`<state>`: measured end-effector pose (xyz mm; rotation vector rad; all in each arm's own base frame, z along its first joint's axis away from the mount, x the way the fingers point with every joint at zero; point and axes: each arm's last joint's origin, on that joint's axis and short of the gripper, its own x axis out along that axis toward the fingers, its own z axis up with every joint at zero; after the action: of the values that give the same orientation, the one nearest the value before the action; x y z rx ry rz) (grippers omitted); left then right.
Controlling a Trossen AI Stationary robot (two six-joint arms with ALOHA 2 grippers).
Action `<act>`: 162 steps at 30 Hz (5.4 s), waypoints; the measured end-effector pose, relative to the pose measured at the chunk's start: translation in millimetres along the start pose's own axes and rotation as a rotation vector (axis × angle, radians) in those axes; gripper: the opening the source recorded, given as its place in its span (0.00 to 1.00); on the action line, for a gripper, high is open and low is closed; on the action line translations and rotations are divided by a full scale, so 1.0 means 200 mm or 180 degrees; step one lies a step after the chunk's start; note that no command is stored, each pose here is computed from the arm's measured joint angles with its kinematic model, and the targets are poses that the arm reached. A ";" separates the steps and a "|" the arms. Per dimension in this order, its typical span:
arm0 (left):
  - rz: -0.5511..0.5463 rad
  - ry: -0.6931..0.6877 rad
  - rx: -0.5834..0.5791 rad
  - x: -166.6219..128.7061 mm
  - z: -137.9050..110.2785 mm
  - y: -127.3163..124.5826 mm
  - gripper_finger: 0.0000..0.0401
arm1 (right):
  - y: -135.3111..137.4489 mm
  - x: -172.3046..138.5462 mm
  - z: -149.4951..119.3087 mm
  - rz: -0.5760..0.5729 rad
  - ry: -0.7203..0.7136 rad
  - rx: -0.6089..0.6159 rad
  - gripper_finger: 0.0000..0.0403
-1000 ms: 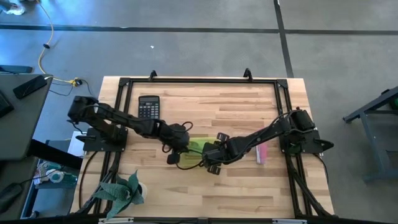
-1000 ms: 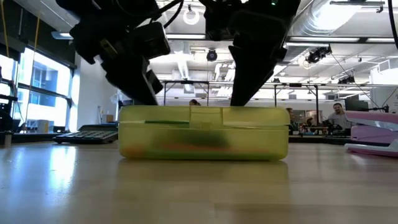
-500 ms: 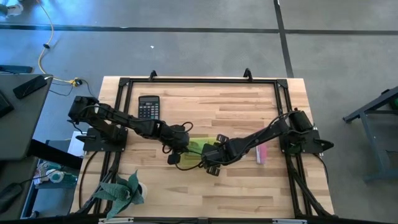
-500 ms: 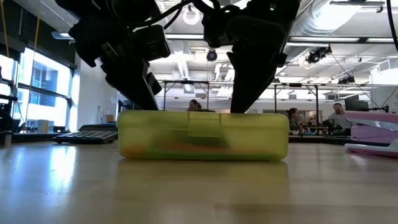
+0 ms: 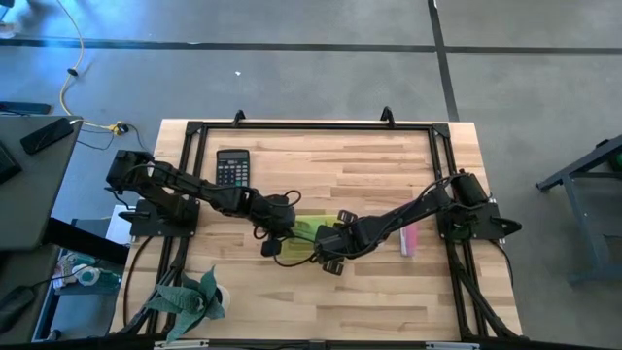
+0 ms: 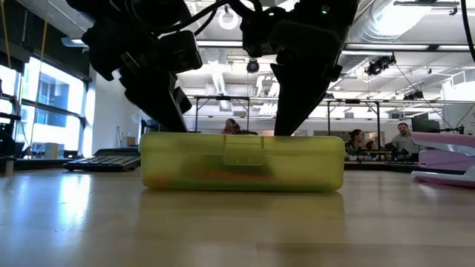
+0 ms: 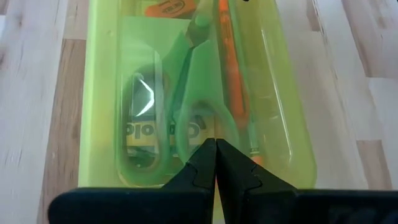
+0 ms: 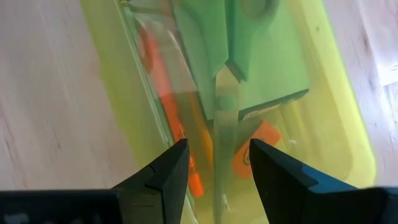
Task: Pack school essentials
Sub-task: Close the yellow supply box, then return to Home Position
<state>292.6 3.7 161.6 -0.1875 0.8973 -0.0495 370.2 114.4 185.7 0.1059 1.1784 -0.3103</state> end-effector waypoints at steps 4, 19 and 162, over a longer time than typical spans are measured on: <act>-0.0001 0.0000 0.0010 0.00 0.00 0.00 0.00 | 0.00 -0.01 0.01 0.0001 -0.0003 -0.0068 0.40; -0.0057 -0.0477 0.0075 -0.22 0.08 -0.04 0.00 | 0.02 -0.24 0.11 -0.0374 -0.0062 -0.0431 0.40; 0.0680 -0.2581 0.0207 -0.56 -0.71 0.04 0.00 | -0.88 -0.32 -1.13 0.0874 -0.3568 -0.0174 0.00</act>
<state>111.7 4.5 159.1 -0.0376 0.1024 0.1864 95.2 13.9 171.3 0.0303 0.0539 -0.0556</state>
